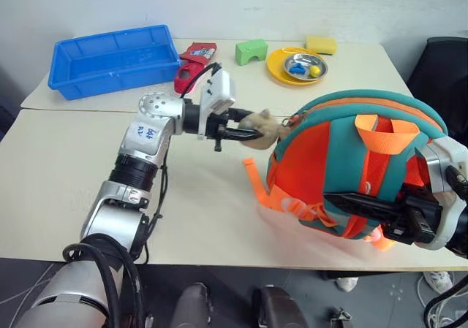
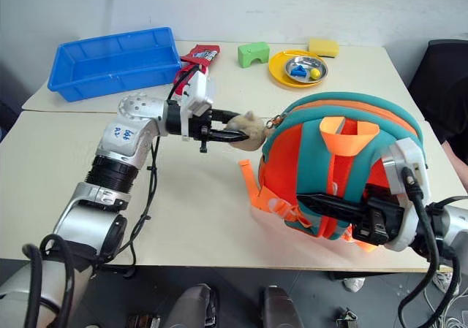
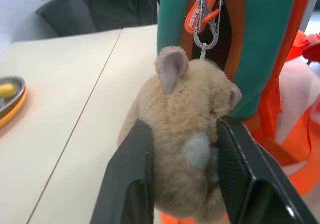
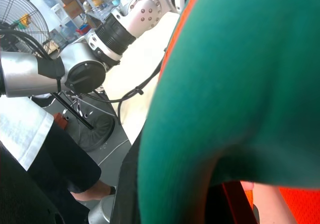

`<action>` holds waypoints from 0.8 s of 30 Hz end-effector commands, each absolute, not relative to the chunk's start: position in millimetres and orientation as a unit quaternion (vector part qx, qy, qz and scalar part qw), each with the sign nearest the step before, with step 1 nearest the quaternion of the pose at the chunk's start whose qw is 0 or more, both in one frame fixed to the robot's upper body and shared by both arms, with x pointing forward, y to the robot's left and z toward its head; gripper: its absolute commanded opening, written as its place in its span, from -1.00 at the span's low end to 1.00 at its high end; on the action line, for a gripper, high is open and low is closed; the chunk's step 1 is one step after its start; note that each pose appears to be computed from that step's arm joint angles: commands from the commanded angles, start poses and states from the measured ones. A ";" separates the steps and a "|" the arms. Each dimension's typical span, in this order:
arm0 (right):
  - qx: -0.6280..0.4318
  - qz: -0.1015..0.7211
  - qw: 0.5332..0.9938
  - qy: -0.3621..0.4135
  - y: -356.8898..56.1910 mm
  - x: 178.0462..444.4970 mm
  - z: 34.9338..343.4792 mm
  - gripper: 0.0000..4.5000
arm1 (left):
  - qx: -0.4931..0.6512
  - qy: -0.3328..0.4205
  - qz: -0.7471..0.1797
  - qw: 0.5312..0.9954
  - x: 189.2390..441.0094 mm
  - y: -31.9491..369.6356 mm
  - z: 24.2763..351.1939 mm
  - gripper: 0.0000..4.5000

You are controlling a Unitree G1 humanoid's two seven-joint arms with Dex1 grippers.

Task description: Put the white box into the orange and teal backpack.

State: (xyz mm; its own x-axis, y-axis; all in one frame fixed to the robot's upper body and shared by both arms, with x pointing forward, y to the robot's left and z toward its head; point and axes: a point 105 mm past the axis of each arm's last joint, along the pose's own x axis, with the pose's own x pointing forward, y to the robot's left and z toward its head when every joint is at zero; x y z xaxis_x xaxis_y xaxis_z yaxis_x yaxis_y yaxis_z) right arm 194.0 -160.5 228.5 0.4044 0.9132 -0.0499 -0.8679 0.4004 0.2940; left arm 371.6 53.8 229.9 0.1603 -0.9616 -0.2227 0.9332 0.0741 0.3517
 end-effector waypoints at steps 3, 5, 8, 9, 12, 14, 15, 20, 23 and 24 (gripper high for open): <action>0.085 0.525 0.844 0.072 -165.0 190.0 232.4 -1.00 | 0.290 0.012 -0.604 0.742 385.1 69.8 187.9 -0.60; 0.078 0.506 0.856 0.065 -168.1 193.8 229.3 -1.00 | 0.285 0.017 -0.612 0.737 380.2 61.1 170.7 -0.60; 0.066 0.465 0.882 0.049 -176.4 204.3 224.3 -1.00 | 0.318 0.027 -0.632 0.706 364.9 47.1 133.6 -0.60; 0.058 0.451 0.889 0.045 -179.9 207.3 222.8 -1.00 | 0.332 0.028 -0.636 0.696 360.3 43.3 122.3 -0.60; 0.036 0.426 0.903 0.041 -188.0 212.4 218.3 -1.00 | 0.324 0.028 -0.648 0.688 351.9 35.9 113.6 -0.60; 0.023 0.409 0.911 0.052 -196.2 214.9 212.5 -0.86 | 0.292 0.028 -0.650 0.701 352.2 35.8 123.0 -0.60; 0.019 0.401 0.914 0.063 -201.8 214.4 208.2 -0.71 | 0.266 0.033 -0.648 0.713 354.4 40.1 130.6 -0.46; 0.004 0.362 0.925 0.112 -244.7 196.1 196.9 0.03 | 0.175 0.059 -0.640 0.746 355.5 82.0 154.3 0.28; -0.006 0.323 0.937 0.131 -286.1 182.3 203.1 0.48 | 0.121 0.063 -0.653 0.745 346.7 108.9 176.2 0.69; -0.005 0.303 0.944 0.130 -303.2 178.4 209.4 0.63 | 0.099 0.061 -0.659 0.743 343.2 117.8 187.6 0.83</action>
State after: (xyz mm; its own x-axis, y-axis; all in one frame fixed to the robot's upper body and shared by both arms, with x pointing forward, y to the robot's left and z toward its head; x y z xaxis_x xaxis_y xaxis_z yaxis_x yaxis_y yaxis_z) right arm 183.1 -283.1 188.1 0.7472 0.6045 -0.2762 -0.5917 0.7943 0.1377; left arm 350.9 112.9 158.4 0.1670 -0.9384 -0.3025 0.9858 0.1544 0.0655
